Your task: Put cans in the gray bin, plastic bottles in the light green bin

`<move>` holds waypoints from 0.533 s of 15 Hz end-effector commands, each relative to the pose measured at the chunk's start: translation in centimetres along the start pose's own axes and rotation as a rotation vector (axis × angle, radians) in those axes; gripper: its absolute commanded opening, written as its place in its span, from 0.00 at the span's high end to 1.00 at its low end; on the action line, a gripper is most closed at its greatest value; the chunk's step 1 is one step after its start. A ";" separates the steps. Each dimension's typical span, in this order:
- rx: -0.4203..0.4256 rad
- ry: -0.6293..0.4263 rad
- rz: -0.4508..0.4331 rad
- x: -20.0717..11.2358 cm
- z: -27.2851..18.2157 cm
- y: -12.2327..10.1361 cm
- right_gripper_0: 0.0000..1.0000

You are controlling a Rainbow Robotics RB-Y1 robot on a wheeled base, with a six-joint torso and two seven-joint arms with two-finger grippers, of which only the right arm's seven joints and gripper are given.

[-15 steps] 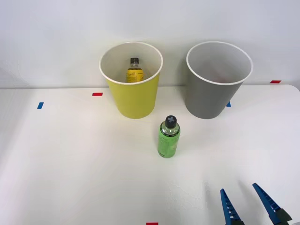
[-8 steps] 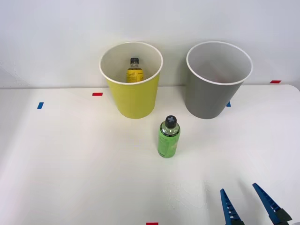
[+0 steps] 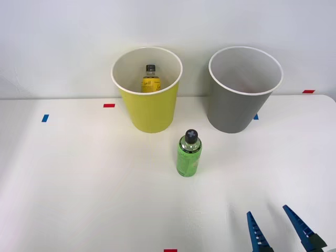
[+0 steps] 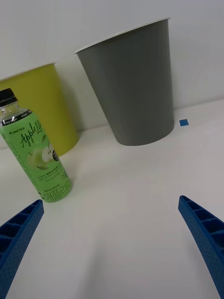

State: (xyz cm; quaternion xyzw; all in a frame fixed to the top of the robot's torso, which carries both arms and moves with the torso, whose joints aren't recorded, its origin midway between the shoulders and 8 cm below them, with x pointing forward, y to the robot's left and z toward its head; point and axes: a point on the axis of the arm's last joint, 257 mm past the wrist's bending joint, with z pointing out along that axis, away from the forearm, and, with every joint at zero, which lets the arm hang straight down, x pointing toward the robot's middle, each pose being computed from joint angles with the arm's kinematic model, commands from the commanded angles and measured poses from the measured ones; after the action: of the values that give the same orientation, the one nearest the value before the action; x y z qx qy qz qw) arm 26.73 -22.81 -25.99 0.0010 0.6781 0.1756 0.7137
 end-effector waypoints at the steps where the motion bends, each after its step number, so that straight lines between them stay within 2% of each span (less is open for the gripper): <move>1: 0.000 0.000 0.000 0.0 0.0 0.0 0.00; 8: 0.000 0.000 0.000 0.0 0.0 0.0 0.00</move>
State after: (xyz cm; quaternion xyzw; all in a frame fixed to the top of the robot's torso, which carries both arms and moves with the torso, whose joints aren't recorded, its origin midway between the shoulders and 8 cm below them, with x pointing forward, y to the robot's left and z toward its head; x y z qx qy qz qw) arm 26.73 -22.81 -25.99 0.0010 0.6781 0.1756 0.7137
